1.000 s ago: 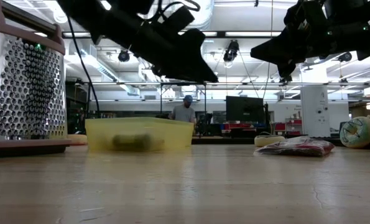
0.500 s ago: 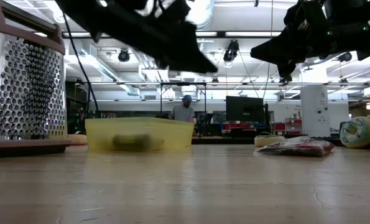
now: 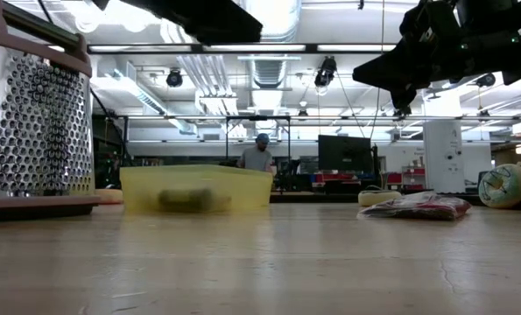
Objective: Pick & Place Food Item
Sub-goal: Put the red popcorn bag into the transparent bin
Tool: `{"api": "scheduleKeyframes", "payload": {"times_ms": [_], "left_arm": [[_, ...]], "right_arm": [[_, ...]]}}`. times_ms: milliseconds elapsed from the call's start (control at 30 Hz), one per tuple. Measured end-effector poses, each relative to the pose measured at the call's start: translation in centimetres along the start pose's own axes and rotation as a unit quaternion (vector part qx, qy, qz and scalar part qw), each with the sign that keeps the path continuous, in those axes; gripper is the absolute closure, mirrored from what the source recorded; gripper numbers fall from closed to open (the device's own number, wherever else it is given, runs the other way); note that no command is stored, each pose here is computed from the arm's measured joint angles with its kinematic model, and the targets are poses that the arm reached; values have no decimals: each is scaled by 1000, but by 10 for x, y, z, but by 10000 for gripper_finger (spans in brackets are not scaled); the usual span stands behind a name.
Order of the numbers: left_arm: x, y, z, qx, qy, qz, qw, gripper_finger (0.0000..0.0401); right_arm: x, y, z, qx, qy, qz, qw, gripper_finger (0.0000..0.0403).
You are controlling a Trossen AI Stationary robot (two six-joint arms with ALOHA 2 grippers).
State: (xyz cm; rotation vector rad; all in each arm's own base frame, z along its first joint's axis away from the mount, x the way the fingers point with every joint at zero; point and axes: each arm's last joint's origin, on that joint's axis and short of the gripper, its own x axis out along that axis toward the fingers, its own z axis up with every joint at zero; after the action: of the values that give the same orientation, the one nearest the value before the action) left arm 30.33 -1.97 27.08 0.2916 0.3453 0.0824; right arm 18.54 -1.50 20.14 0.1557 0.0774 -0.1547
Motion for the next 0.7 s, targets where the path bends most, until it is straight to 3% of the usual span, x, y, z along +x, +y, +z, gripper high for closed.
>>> {"api": "scheduleKeyframes", "payload": {"times_ms": [133,233,367,567,700], "left_arm": [[-15,10,5,40,-3,53,998,124],[-26,21,11,33,-19,81,996,122],[-31,26,10,25,-21,90,995,122],[-34,32,12,68,-26,114,991,121],[-37,34,13,41,-30,119,992,121]], "right_arm": [[0,0,0,0,0,0,1000,355],[0,0,0,0,0,0,1000,355],[0,0,0,0,0,0,1000,355],[0,0,1,33,-3,2,999,355],[0,0,1,39,-4,2,999,355]]}}
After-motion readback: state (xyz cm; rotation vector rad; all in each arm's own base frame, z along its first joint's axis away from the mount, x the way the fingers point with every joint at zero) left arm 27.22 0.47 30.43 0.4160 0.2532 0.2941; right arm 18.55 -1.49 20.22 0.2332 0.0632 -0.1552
